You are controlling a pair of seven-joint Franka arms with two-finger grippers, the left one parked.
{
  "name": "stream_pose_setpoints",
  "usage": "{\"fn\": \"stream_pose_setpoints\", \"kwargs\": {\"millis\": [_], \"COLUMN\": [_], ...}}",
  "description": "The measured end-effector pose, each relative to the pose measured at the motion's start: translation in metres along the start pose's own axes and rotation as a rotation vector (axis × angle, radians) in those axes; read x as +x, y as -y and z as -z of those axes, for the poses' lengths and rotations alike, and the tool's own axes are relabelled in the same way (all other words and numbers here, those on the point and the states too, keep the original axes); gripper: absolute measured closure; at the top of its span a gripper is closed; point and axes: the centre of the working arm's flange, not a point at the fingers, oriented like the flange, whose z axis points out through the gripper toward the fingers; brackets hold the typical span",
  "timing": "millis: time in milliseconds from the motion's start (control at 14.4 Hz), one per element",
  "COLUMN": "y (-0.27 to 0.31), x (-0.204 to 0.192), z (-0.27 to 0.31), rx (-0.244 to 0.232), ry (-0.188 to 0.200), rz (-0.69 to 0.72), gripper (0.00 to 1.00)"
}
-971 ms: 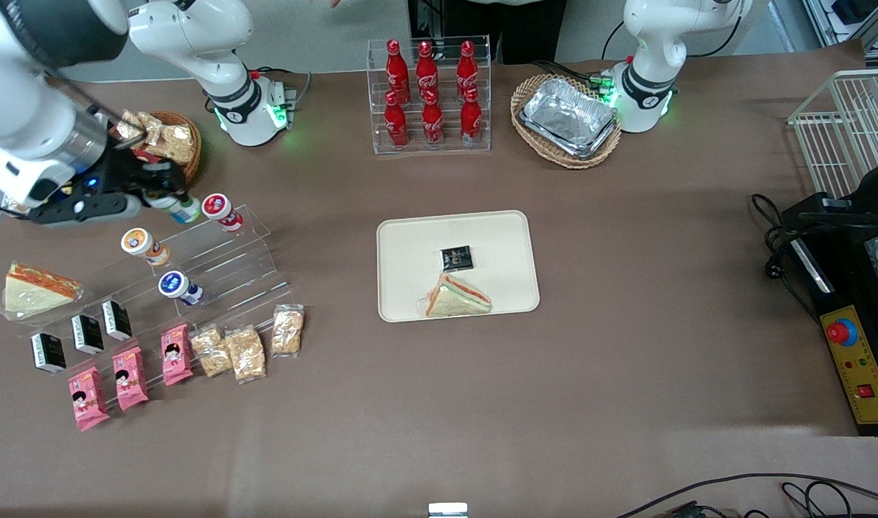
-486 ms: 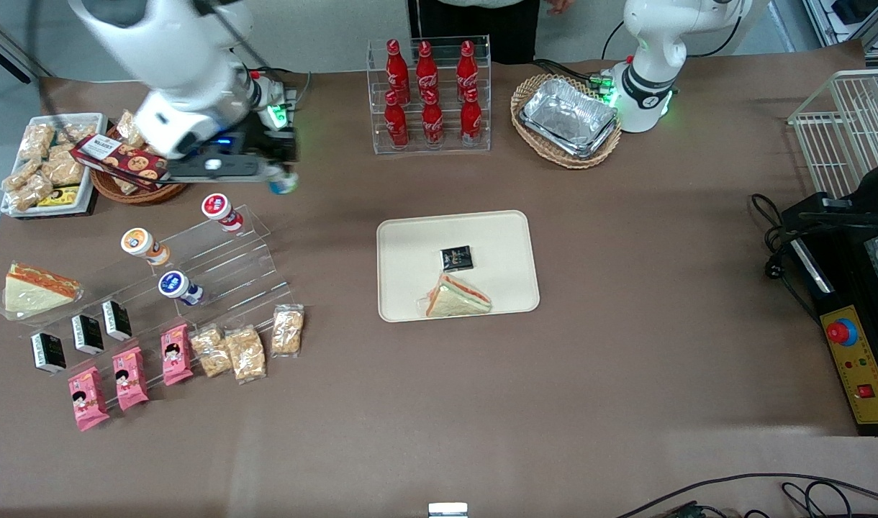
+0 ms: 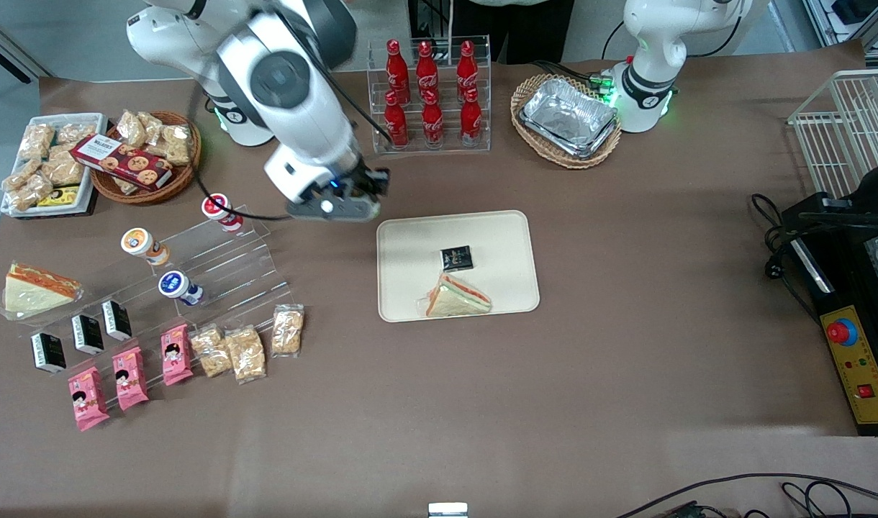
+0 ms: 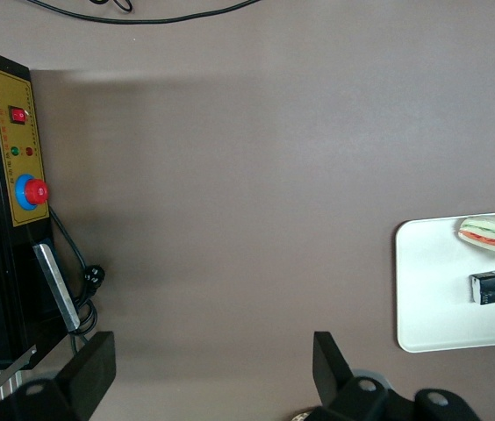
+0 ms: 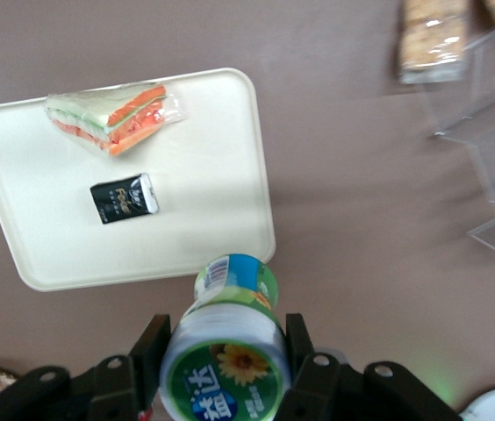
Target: Place green gum on tray
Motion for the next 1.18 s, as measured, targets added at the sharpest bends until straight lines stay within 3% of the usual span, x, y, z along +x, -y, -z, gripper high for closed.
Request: {"fn": "stream_pose_setpoints", "kwargs": {"millis": [486,763,1179], "y": [0.001,-0.009,-0.005], "x": [0.016,0.006,-0.008], "z": [-0.14,-0.2,-0.221], "rx": [0.015,0.035,0.039], "ry": [0.024,0.006,0.0], "rz": [-0.018,-0.022,-0.002], "gripper": [0.41,0.41,0.41]}}
